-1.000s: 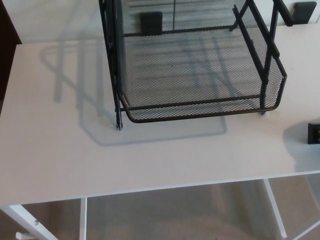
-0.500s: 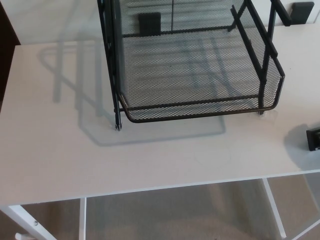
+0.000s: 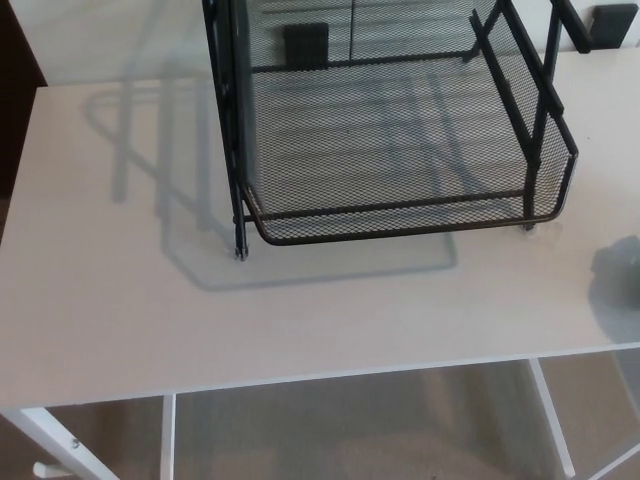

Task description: The robot walks towards a desk on which a file tray is kept in the middle and a stapler is kept to its right. The robot lifts the stapler using its right hand and places it on the file tray.

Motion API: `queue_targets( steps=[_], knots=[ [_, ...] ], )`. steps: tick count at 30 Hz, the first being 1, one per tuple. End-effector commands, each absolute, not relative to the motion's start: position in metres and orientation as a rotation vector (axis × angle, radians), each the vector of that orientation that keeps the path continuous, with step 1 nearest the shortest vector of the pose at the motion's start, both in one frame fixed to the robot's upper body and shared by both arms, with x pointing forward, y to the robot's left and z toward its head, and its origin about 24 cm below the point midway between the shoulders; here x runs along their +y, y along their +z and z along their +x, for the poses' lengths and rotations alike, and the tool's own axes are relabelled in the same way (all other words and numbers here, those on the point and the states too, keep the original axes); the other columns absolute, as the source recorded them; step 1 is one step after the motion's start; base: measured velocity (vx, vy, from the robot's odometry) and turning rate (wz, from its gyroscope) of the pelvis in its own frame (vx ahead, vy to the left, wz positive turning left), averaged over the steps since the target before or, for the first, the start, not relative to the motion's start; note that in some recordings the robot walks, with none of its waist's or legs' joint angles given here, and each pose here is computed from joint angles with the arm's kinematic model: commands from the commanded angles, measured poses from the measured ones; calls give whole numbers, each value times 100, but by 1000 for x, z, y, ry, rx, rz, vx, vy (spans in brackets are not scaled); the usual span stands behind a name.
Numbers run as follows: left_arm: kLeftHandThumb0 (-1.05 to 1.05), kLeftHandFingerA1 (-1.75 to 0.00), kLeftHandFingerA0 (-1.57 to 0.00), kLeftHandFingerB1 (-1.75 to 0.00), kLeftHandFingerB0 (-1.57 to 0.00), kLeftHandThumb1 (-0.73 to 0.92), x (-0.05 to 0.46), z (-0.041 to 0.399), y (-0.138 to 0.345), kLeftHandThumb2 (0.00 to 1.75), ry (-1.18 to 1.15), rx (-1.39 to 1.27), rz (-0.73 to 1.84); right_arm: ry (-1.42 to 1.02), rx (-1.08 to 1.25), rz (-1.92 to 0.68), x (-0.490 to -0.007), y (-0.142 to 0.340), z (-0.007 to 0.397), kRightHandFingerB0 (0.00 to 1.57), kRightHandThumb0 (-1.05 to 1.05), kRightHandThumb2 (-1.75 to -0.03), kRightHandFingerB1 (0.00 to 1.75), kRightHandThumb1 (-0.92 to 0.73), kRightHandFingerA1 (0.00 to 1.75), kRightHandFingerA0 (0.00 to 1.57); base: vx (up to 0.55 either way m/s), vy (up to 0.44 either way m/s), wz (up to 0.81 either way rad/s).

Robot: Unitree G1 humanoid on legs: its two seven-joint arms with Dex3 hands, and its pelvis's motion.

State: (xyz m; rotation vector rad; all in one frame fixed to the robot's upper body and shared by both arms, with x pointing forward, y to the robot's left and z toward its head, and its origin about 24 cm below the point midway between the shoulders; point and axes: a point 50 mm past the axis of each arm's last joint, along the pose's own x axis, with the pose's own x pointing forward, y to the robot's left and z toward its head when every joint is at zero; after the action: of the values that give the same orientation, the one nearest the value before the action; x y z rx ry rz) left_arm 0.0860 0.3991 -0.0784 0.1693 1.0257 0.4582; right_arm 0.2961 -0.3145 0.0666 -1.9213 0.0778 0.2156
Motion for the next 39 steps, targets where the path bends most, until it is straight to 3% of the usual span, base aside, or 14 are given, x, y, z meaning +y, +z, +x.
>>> queue_targets(
  steps=[1, 3, 17, 19, 20, 22, 23, 25, 27, 28, 29, 30, 33, 39],
  knots=[
    [-59, -48, -44, -36, -27, 88, 406, 87, -73, 66, 490, 1013, 186, 261, 171, -1913, -317, 68, 298, 24, -29, -54, 31, -47, 31, 0, 0, 0, 0],
    [-60, -49, -44, -37, -27, 88, 406, 87, -73, 66, 483, 1012, 194, 276, 182, -1917, -315, 70, 300, 19, -32, -67, 39, -43, 18, 4, 0, 0, 0],
    [-61, -48, -45, -38, -29, 89, 405, 87, -73, 66, 467, 1020, 224, 298, 160, -2015, -328, 66, 294, 31, -17, -55, 31, -48, 36, 17, 0, 0, 0],
    [-62, -52, -47, -40, -31, 88, 407, 89, -71, 66, 470, 1013, 226, 292, 169, -2041, -333, 64, 291, 34, -13, -55, 32, -48, 36, 28, 0, 0, 0],
    [-62, -53, -46, -40, -30, 89, 407, 89, -71, 66, 469, 1011, 221, 289, 171, -2054, -334, 64, 291, 24, -12, -83, 52, -32, 54, 21, 0, 0, 0],
    [-62, -53, -46, -40, -30, 89, 407, 88, -71, 66, 466, 1009, 216, 287, 173, -2070, -335, 64, 289, 24, -12, -83, 52, -32, 54, 21, 0, 0, 0],
    [-63, -53, -47, -40, -31, 88, 407, 88, -71, 66, 466, 1015, 223, 280, 178, -2078, -336, 63, 288, 36, -18, -58, 34, -49, 42, 38, 0, 0, 0],
    [-62, -49, -46, -38, -31, 88, 406, 87, -72, 66, 471, 1020, 216, 284, 91, -2150, -340, 62, 283, 57, -20, -56, 38, -52, 121, 72, 0, 0, 0],
    [-61, -49, -45, -39, -31, 88, 407, 88, -72, 66, 470, 1020, 218, 273, 74, -2158, -341, 61, 282, 62, -24, -57, 40, -54, 130, 70, 0, 0, 0],
    [-61, -49, -45, -39, -31, 88, 407, 89, -72, 66, 467, 1020, 223, 264, 70, -2162, -341, 61, 281, 56, -36, -81, 55, -46, 115, 75, 0, 0, 0],
    [-61, -49, -47, -39, -32, 89, 407, 89, -72, 66, 462, 1020, 235, 253, 77, -2156, -340, 60, 281, 68, -24, -59, 41, -60, 124, 71, 0, 0, 0],
    [-61, -49, -48, -39, -32, 89, 407, 89, -71, 66, 459, 1022, 249, 236, 70, -2129, -338, 60, 281, 81, -21, -59, 49, -59, 138, 76, 0, 0, 0],
    [-61, -50, -45, -39, -31, 89, 408, 89, -71, 66, 456, 1021, 248, 220, 50, -2151, -333, 56, 280, 82, -26, -63, 53, -64, 151, 78, 0, 0, 0],
    [-63, -50, -45, -40, -33, 88, 407, 90, -71, 66, 449, 1031, 259, 236, 86, -2143, -327, 46, 277, 82, -24, -60, 55, -69, 146, 87, 0, 0, 0]
  ],
)
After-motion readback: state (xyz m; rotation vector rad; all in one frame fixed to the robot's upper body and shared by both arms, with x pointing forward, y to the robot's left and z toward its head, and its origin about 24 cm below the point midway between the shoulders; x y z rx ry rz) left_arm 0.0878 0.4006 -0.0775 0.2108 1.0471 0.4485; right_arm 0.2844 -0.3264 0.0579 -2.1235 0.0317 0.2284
